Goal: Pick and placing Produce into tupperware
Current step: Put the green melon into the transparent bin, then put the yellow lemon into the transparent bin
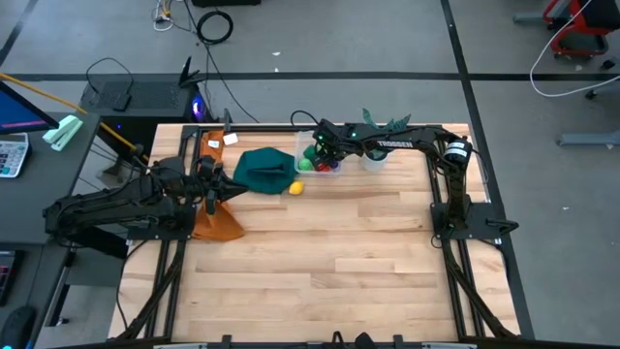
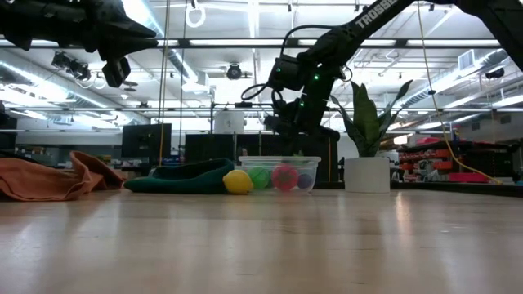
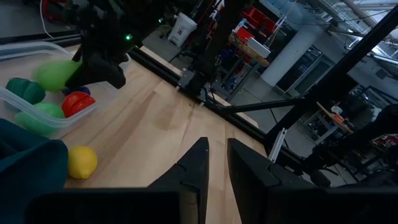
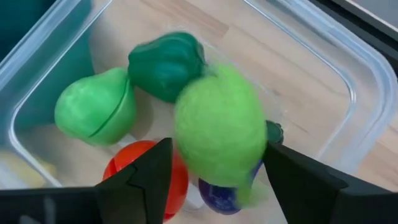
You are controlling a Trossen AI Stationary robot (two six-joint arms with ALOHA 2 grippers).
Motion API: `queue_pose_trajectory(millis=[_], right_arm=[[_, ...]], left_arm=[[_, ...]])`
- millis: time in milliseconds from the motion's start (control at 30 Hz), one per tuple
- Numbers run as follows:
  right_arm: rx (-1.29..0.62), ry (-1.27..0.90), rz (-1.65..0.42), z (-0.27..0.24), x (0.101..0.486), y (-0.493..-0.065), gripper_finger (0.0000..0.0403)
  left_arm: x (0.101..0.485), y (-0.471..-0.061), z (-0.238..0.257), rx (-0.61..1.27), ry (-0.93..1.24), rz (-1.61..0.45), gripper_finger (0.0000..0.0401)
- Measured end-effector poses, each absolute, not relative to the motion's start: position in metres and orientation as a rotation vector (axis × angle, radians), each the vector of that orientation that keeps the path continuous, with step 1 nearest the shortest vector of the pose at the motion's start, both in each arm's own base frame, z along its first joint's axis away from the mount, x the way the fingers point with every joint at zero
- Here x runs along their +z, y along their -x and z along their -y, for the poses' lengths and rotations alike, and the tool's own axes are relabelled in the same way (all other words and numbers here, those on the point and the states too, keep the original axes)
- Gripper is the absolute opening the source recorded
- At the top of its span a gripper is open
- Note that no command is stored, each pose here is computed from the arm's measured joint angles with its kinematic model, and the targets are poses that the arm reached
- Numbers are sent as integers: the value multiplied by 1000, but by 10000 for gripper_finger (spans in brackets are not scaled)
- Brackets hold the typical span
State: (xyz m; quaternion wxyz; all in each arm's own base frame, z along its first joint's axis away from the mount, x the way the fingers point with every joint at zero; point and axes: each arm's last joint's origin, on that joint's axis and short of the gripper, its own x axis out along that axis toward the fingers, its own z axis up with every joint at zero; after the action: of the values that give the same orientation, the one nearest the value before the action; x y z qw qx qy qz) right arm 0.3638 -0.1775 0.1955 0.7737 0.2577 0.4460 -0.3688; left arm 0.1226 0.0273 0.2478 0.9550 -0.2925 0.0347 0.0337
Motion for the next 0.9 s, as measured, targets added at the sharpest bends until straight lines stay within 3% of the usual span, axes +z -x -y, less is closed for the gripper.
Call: queue_pose_trajectory(millis=[300, 500, 900], right_arm=[[-772, -530, -965, 177, 198, -364, 212], [-739, -467, -901, 181, 223, -372, 212], [-279, -197, -788, 146, 284, -408, 212]], left_arm=[[248, -123, -27, 68, 594, -70, 57], [248, -123, -27, 68, 594, -71, 62], [248, -123, -27, 69, 593, -71, 58]])
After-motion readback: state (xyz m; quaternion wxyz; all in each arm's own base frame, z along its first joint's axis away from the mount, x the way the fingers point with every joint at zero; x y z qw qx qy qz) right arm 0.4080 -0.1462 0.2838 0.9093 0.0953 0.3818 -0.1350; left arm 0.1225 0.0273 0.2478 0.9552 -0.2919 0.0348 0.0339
